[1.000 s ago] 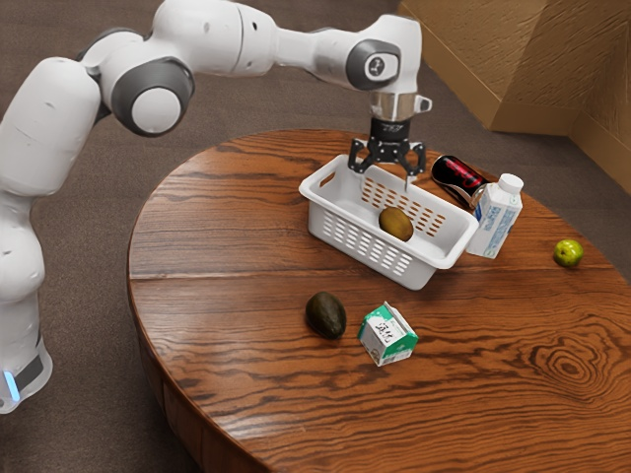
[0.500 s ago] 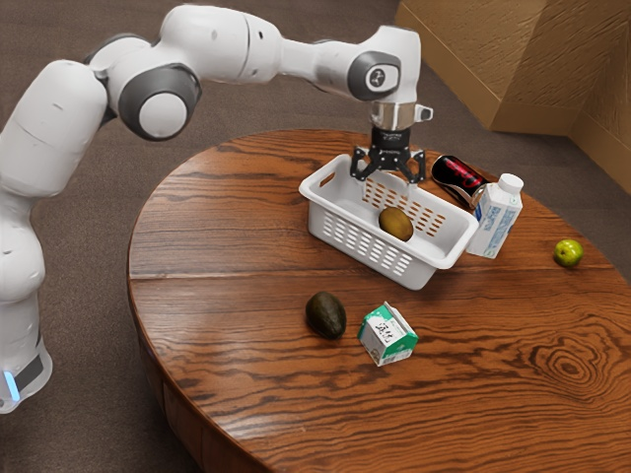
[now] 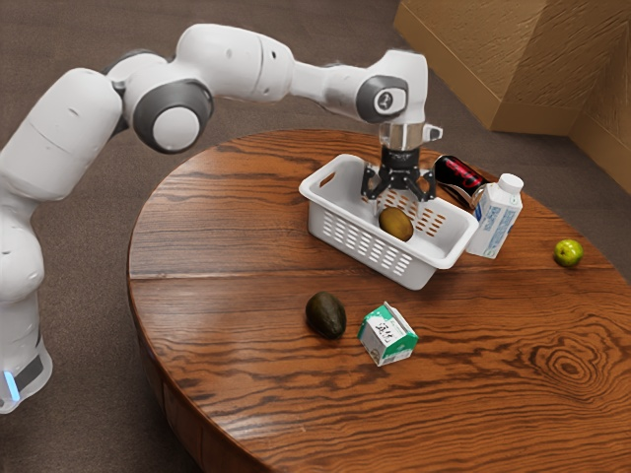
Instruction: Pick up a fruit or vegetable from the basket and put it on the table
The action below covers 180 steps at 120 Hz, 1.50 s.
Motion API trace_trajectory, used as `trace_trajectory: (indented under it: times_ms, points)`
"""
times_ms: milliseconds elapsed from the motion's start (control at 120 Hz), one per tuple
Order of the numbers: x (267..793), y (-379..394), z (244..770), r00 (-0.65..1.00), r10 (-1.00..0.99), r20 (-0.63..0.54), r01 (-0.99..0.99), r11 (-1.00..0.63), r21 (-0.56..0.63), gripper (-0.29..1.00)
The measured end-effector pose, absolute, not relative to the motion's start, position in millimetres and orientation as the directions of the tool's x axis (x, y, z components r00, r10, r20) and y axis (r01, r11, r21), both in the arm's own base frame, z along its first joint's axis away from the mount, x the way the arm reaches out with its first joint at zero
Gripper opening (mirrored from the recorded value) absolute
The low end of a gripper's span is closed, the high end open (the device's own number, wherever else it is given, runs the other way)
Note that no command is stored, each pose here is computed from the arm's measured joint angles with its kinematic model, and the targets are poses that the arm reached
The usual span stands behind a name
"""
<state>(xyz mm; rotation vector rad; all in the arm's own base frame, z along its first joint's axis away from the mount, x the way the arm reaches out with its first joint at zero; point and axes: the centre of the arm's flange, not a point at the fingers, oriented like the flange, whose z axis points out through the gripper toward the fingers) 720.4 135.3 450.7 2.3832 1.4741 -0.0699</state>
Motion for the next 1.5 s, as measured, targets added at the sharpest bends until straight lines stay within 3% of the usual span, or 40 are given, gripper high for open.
trace_trajectory:
  times_ms: [658,825,1000,1342,1500]
  points:
    - [734.2,138.2,406.2,0.529,0.823,-0.206,0.837,-0.465,0.289,0.7]
    - [734.3,140.6,404.3,0.557,0.806,-0.199,0.818,-0.491,0.3,0.61]
    - [733.4,140.4,407.1,0.543,0.817,-0.192,0.826,-0.479,0.297,0.38]
    - [733.5,136.7,404.3,0.519,0.829,-0.209,0.843,-0.456,0.285,0.24]
    - [733.5,126.5,422.7,0.501,0.842,-0.203,0.849,-0.432,0.303,0.39]
